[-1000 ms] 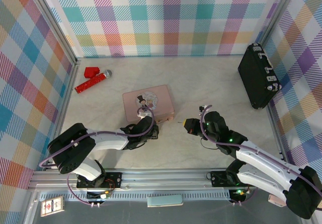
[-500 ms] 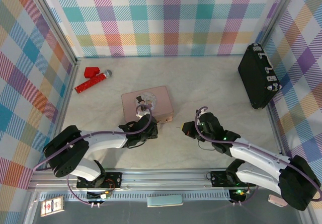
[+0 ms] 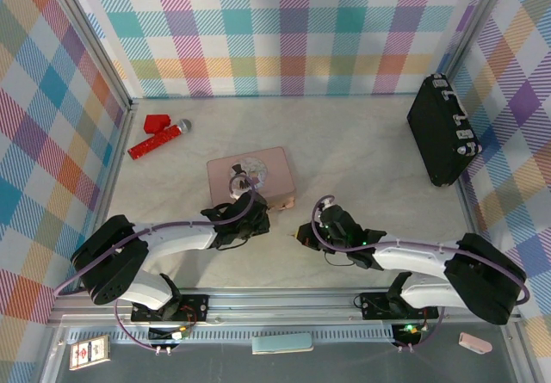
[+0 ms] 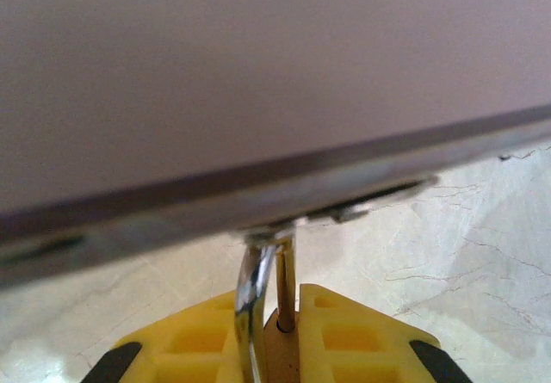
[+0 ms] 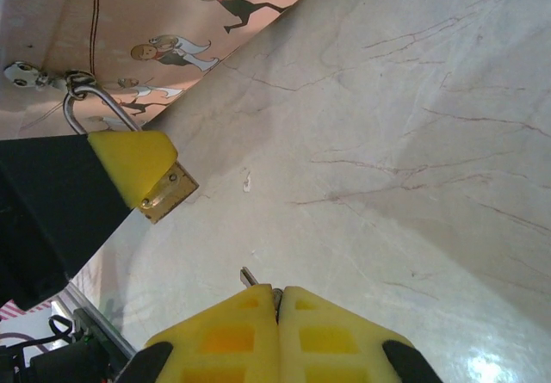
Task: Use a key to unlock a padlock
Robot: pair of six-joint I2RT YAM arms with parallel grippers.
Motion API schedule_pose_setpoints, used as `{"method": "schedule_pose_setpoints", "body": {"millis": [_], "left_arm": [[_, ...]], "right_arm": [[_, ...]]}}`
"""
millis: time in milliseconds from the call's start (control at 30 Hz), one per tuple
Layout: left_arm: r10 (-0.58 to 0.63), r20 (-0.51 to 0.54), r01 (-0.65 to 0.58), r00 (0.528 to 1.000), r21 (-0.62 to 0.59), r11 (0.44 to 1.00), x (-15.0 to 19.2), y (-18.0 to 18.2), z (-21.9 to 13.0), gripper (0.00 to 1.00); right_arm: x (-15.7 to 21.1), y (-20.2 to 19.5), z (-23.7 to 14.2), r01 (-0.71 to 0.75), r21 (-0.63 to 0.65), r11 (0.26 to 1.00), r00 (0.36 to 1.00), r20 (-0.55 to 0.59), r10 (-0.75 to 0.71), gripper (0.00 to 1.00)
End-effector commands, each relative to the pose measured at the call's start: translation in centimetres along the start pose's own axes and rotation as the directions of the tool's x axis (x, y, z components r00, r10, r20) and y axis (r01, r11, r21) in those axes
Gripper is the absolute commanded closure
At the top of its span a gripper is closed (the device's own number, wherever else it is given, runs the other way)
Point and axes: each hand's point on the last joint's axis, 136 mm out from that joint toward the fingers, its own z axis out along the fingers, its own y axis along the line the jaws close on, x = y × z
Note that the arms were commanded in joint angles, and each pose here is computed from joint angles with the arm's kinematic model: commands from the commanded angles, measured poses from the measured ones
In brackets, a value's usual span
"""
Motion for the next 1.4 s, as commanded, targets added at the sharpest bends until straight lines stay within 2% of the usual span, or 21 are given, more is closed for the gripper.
{"method": "schedule_pose_setpoints", "body": {"millis": [0, 300, 500, 767, 900, 1367], "left_arm": [[-0.062, 0.032, 0.063, 0.998, -0.003, 0.998, -1.5, 0.0, -0.8, 0.87], [-0.201, 0.041, 0.197, 0.979, 0.088, 0.976, -1.5, -0.6, -0.8, 0.87], [-0.297, 0.060, 0.287, 0.953, 0.141, 0.948, -1.8, -0.6, -0.7, 0.87], [-0.328, 0.070, 0.313, 0.942, 0.166, 0.935, -2.3, -1.1, -1.1, 0.87], [-0.371, 0.080, 0.347, 0.925, 0.220, 0.912, -2.6, -1.4, -1.4, 0.88], [-0.441, 0.100, 0.406, 0.892, 0.254, 0.878, -3.5, -1.6, -2.3, 0.88]], "right_arm": [[-0.7, 2.0, 0.6, -0.008, -0.074, 0.997, 0.999, 0.034, 0.010, 1.00], [-1.3, 2.3, 1.8, -0.183, -0.169, 0.969, 0.979, 0.062, 0.195, 1.00], [-1.8, 1.5, 1.7, -0.264, -0.175, 0.949, 0.955, 0.094, 0.283, 1.00], [-1.4, 1.8, 1.7, -0.286, -0.186, 0.940, 0.944, 0.111, 0.310, 1.00], [-1.3, 1.8, 1.8, -0.307, -0.200, 0.931, 0.935, 0.118, 0.334, 1.00], [0.2, 1.9, 2.6, -0.383, -0.237, 0.893, 0.909, 0.079, 0.410, 1.00]]}}
